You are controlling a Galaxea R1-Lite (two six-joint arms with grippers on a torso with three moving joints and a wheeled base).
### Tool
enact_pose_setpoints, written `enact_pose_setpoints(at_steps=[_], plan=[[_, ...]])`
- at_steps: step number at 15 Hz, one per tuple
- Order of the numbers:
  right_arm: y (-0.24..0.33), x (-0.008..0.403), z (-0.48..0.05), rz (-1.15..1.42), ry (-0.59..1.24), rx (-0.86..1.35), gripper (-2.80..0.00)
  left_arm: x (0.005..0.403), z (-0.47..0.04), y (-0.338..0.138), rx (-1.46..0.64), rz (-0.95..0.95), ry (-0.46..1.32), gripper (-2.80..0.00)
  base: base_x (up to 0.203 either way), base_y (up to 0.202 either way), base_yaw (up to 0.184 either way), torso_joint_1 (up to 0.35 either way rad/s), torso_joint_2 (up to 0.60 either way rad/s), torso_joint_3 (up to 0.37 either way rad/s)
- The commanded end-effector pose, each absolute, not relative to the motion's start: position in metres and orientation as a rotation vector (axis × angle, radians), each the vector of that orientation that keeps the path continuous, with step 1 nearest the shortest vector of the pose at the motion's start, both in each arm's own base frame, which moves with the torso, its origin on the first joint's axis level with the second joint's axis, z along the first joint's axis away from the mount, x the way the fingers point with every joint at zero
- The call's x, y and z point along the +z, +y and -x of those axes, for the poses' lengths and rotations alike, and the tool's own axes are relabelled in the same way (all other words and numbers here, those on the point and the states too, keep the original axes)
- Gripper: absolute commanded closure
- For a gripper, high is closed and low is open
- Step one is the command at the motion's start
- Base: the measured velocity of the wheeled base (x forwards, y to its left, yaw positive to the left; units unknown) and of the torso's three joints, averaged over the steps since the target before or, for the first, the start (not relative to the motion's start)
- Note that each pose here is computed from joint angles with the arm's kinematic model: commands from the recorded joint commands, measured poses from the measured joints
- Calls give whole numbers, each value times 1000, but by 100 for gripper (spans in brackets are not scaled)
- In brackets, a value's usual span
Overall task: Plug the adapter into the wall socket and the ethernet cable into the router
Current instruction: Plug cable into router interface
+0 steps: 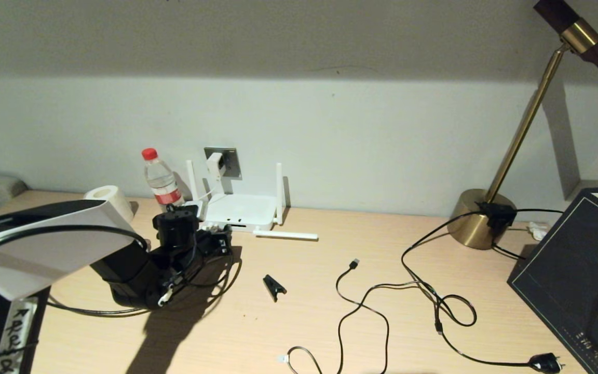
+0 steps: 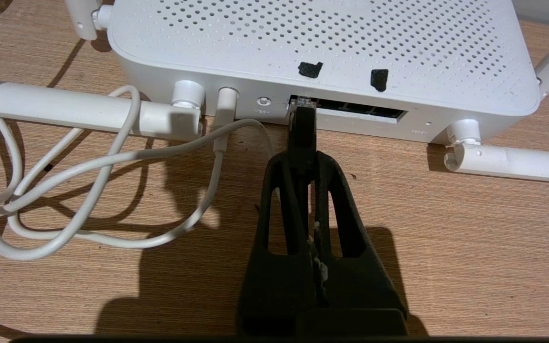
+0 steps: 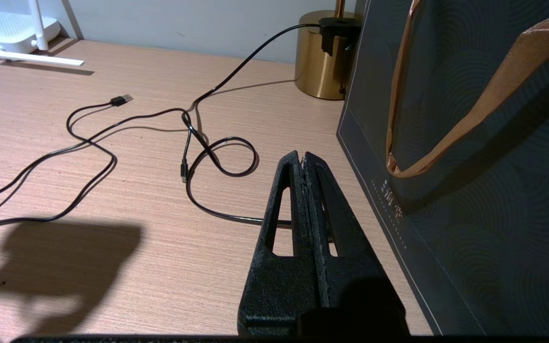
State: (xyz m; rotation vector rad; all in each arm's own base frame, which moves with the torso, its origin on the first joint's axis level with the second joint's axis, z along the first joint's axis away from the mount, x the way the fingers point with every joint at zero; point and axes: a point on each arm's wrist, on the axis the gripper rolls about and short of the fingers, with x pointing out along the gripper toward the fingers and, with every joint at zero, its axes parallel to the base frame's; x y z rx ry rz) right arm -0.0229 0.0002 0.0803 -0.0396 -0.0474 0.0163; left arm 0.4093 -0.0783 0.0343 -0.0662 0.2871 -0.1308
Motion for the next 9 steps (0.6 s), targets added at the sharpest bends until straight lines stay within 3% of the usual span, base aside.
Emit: enact_pose_setpoints(at_steps=[1,9], plan=[[0,76,22,40,-30,18,0,36,-410,-75,-128,69,278,0,0,0,0,0,0,0],[0,76,22,40,-31,18,0,36,-416,-77,-140,69,269,0,0,0,0,0,0,0]])
